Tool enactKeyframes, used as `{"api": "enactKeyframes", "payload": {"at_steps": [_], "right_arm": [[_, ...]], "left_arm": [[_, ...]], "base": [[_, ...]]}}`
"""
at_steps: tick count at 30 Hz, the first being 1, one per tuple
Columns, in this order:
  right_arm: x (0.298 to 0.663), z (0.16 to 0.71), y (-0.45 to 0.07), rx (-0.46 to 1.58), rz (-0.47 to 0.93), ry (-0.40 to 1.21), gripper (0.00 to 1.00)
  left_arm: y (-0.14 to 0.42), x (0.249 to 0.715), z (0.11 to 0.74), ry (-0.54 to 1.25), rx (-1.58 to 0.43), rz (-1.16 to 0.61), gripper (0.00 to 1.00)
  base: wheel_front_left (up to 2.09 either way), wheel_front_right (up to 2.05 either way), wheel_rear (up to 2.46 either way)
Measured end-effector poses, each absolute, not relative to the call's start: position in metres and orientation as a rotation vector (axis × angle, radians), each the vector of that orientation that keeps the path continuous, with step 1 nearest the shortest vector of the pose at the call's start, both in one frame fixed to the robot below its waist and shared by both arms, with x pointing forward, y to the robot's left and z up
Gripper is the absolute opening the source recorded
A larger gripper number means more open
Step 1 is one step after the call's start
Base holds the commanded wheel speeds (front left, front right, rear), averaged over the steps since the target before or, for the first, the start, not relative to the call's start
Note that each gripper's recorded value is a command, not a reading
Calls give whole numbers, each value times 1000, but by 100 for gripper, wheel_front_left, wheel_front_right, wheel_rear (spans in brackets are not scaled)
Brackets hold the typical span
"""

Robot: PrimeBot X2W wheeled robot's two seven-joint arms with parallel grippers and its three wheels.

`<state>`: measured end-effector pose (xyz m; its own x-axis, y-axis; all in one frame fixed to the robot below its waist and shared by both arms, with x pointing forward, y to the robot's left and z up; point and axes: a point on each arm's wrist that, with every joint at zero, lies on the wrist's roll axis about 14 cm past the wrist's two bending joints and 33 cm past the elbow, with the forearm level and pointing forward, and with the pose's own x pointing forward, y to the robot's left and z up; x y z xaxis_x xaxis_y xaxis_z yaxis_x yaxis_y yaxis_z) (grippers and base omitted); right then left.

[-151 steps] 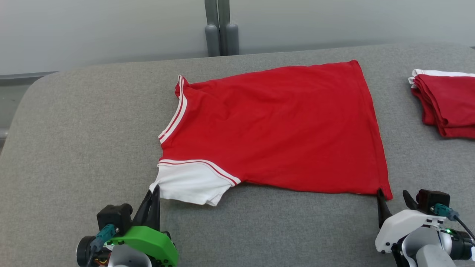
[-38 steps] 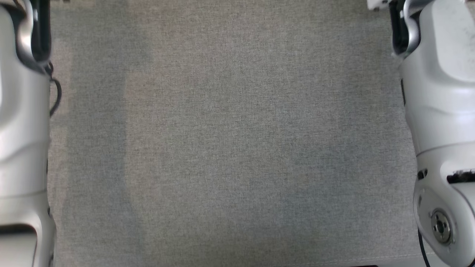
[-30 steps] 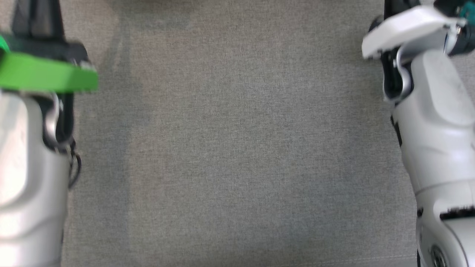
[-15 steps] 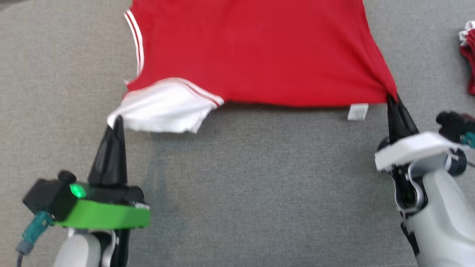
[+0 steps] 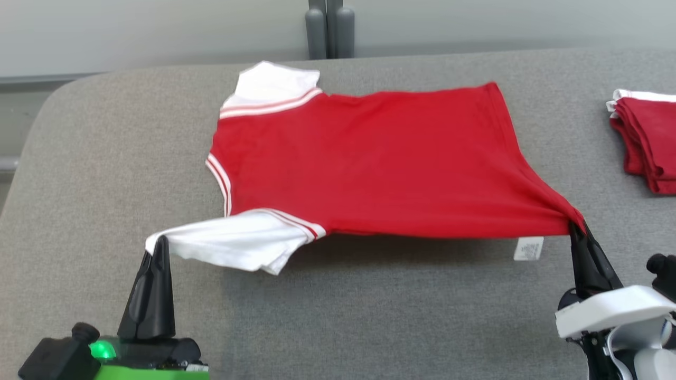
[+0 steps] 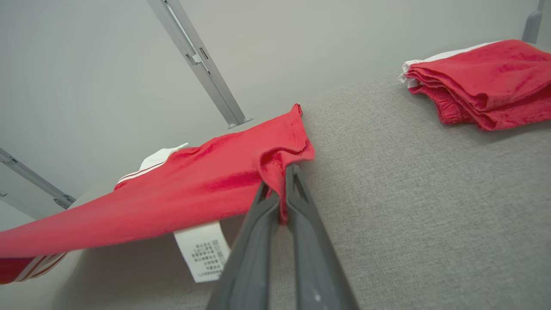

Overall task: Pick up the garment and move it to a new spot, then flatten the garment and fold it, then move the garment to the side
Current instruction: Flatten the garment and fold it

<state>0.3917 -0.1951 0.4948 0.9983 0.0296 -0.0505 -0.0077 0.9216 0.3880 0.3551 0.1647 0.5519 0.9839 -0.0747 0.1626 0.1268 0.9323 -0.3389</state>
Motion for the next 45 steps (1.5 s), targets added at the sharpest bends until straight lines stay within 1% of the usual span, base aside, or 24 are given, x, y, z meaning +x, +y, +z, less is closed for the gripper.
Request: {"api": "enactKeyframes", "payload": {"at_steps": [4,8,16,23,28,32,34,45], "right_arm": [[371,502,-198,377,16,72,0],[351,487,-207,380,-19,140,0],[342,444,-201,461,-43,269,0],[347,420,-195,511,-53,332,0],[354,414,-191,555,-56,333,0],[367,422,-191,581,-59,287,0],[377,425,-192,583,-57,270,0],[413,418,-196,580,-76,261,0]], "left_arm": [[159,340,558,-136,-347,-125,0],[158,329,540,-57,-356,-116,0],[149,328,505,57,-400,-123,0],[152,343,489,83,-417,-114,0],[151,357,482,85,-428,-116,0],[148,376,485,57,-423,-136,0],[146,394,485,44,-411,-150,0],[133,448,459,90,-376,-186,0]], "base": [[0,0,0],[0,0,0],[0,0,0],[0,0,0],[0,0,0],[0,0,0],[0,0,0],[0,0,0]]}}
